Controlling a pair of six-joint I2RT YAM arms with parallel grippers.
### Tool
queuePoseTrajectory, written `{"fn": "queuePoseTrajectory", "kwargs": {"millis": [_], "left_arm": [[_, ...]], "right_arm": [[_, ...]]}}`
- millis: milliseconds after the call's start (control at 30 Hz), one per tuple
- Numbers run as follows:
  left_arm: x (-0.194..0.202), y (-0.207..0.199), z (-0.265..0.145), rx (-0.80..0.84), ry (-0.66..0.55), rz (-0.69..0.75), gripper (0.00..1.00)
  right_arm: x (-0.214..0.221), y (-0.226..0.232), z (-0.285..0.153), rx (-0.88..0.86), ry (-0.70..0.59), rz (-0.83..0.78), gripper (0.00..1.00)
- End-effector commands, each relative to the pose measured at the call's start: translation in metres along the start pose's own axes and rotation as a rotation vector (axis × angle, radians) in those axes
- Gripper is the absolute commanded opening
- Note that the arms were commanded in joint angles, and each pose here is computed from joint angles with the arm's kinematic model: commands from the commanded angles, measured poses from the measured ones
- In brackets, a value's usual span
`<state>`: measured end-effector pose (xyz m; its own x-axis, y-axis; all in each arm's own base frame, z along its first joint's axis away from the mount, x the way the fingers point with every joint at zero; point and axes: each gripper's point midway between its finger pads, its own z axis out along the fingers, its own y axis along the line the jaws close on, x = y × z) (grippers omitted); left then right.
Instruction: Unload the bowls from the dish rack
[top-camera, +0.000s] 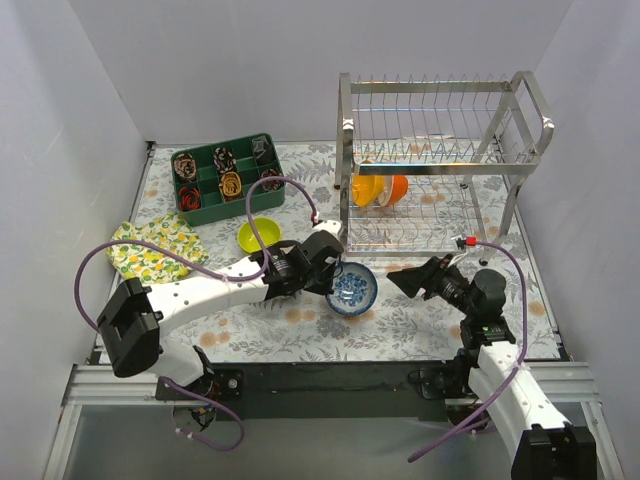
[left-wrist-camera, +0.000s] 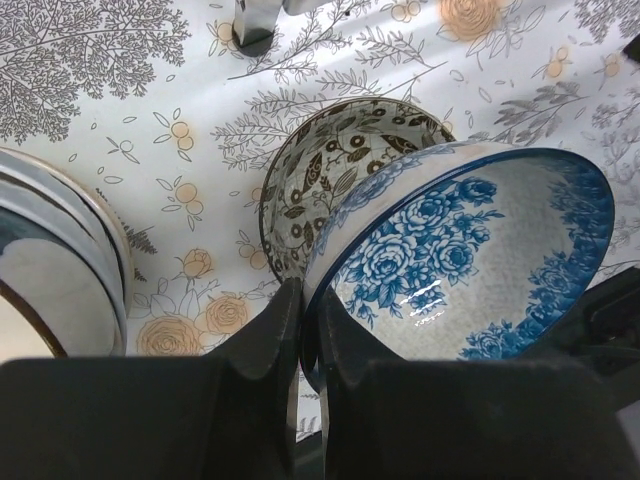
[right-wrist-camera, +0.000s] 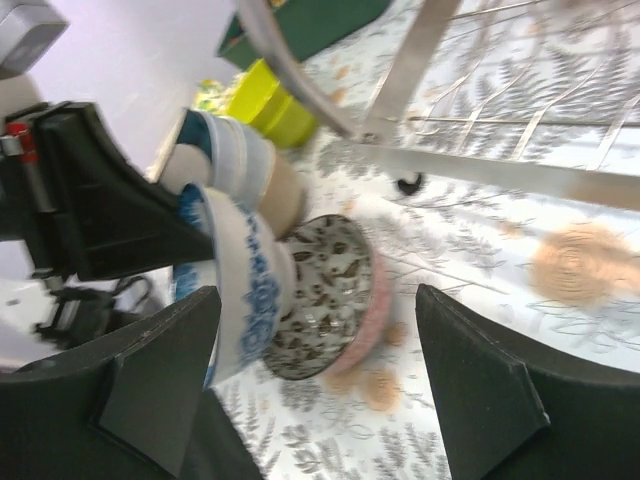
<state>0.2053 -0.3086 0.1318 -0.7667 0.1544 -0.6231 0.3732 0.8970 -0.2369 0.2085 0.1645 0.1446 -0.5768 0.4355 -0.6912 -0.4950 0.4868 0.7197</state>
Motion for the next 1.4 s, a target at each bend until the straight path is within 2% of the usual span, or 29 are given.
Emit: {"fn": "queuePoseTrajectory", "kwargs": {"millis": [0, 167, 267, 467, 500, 633, 1033, 1200, 1367], "left_arm": [[-0.015, -0.012, -0.002, 0.033, -0.022, 0.018, 0.0], [-0.001, -0.011, 0.023, -0.003, 0.048, 0.044, 0.0], [0.0, -0.007, 0.033, -0.034, 0.042, 0.051, 0.0], [-0.008, -0.01, 0.035, -0.031, 0.007, 0.044, 0.23], [-0.013, -0.011, 0.031, -0.024, -0.013, 0.039, 0.38], [-0.024, -0.014, 0.016, 0.002, -0.058, 0.027, 0.58], [-0.073, -0.021, -0.051, 0.11, -0.25, -0.004, 0.97], [-0.098, 0.003, -0.079, 0.096, -0.34, -0.029, 0.98], [-0.12, 0.054, -0.101, 0.024, -0.441, -0.063, 0.98]], "right_arm": [[-0.019, -0.02, -0.002, 0.151, -0.034, -0.134, 0.88], [-0.02, -0.023, -0.005, 0.17, -0.041, -0.158, 0.88], [-0.021, -0.026, -0.006, 0.191, -0.043, -0.169, 0.88], [-0.025, -0.029, -0.006, 0.209, -0.05, -0.194, 0.88], [-0.027, -0.029, -0.006, 0.212, -0.054, -0.207, 0.88], [-0.036, -0.03, -0.005, 0.232, -0.065, -0.247, 0.88], [-0.084, -0.035, 0.012, 0.291, -0.14, -0.312, 0.88], [-0.107, -0.042, 0.029, 0.302, -0.18, -0.306, 0.88], [-0.134, -0.05, 0.051, 0.29, -0.232, -0.319, 0.88]]}}
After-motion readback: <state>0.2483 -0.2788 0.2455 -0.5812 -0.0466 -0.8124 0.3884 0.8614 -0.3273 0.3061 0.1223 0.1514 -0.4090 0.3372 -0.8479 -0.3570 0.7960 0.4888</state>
